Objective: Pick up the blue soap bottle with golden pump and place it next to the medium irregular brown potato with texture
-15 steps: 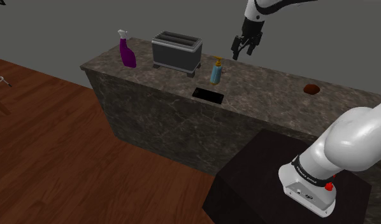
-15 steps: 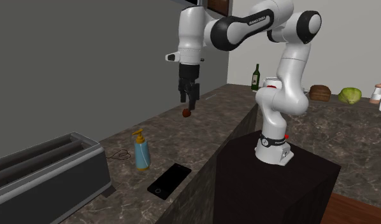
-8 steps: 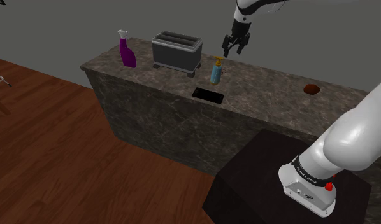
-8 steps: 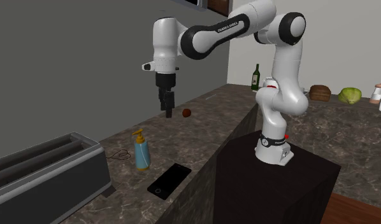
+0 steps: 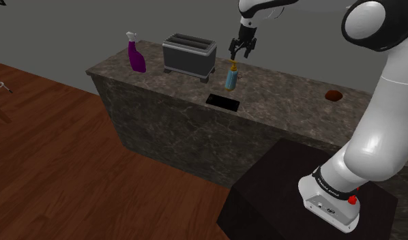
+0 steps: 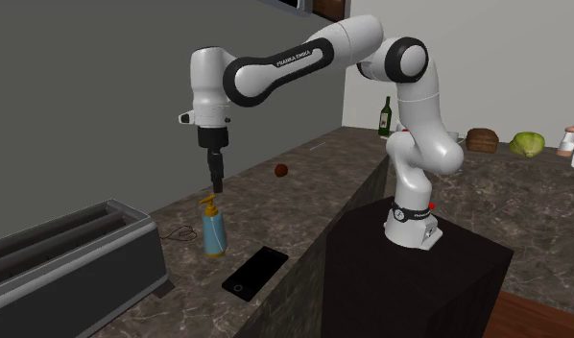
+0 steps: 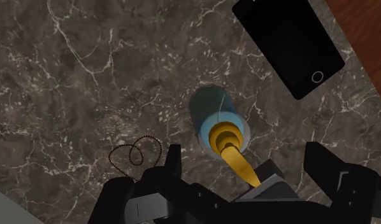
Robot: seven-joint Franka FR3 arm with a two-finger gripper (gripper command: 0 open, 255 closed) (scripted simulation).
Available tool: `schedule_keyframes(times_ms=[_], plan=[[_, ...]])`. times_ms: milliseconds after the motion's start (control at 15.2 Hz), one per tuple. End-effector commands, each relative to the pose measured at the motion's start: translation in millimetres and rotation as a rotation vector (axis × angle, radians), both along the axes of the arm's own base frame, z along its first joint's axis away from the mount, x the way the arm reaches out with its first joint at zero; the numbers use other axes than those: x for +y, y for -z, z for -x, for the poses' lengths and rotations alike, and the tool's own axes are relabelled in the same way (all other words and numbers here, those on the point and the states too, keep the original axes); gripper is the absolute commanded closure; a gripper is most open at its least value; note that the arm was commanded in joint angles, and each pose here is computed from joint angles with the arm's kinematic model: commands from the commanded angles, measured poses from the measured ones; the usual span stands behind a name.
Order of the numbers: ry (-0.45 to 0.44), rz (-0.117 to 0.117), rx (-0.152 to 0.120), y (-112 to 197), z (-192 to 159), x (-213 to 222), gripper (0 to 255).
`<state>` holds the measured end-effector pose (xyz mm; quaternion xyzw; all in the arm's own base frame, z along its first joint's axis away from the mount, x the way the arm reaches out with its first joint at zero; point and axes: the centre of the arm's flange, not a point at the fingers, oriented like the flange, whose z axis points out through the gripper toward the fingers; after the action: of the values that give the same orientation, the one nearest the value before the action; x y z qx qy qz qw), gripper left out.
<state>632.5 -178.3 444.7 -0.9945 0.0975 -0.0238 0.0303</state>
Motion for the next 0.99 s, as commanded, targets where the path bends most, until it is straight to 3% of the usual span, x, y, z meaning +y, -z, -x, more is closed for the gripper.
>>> schedule_keyframes(times_ms=[0,396,924], plan=[[0.002,-0.005,-0.001,9,-6,-3,0],[0.002,-0.005,-0.001,43,-8,-1,0],[0.002,-0.005,-0.001,43,-8,-1,0]])
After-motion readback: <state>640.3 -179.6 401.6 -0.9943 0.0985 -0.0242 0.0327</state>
